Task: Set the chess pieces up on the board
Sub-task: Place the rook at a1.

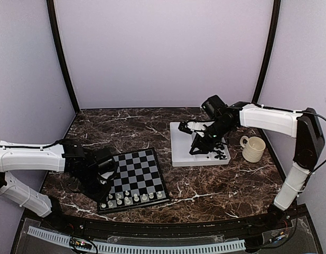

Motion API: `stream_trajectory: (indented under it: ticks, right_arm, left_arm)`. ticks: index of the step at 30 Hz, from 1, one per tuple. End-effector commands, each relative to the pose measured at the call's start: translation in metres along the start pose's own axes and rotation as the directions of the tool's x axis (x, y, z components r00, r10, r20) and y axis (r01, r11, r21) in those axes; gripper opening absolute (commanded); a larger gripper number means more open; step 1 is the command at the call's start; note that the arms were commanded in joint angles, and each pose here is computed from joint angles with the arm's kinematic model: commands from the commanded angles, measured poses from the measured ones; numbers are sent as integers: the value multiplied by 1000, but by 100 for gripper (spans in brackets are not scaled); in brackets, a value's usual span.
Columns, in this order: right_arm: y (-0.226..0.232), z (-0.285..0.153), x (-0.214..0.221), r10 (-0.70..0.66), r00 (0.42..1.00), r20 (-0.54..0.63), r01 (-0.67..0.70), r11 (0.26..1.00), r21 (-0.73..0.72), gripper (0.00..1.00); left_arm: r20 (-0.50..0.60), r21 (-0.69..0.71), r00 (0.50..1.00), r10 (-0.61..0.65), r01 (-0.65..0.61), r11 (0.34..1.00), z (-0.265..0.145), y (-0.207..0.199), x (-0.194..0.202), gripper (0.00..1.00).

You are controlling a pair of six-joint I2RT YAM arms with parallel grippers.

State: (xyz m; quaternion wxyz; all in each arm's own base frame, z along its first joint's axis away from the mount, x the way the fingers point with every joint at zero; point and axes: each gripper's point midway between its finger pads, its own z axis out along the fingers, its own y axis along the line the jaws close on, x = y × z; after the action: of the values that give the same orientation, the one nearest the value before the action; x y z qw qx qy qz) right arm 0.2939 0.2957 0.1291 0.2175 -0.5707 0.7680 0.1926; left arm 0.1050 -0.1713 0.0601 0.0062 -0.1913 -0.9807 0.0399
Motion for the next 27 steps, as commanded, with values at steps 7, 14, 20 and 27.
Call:
stream_trajectory:
  ticks: [7,14,20,27]
  right_arm:
    - [1,-3,-7,-23,1000,12,23,1000,10,40]
    - [1,-5,-7,-24,1000,15,24,1000,15,40]
    - [2,-7,-7,-26,1000,16,26,999,21,40]
    - [2,-9,-7,-28,999,18,28,999,27,40]
  left_arm:
    - [-18,-51,1000,-12,11,999,5,9,4,9]
    - [-23,-61,1000,-15,14,998,6,10,4,14]
    - [-17,-55,1000,-15,14,998,5,10,4,15]
    - [-18,-50,1000,-13,12,999,5,9,4,18]
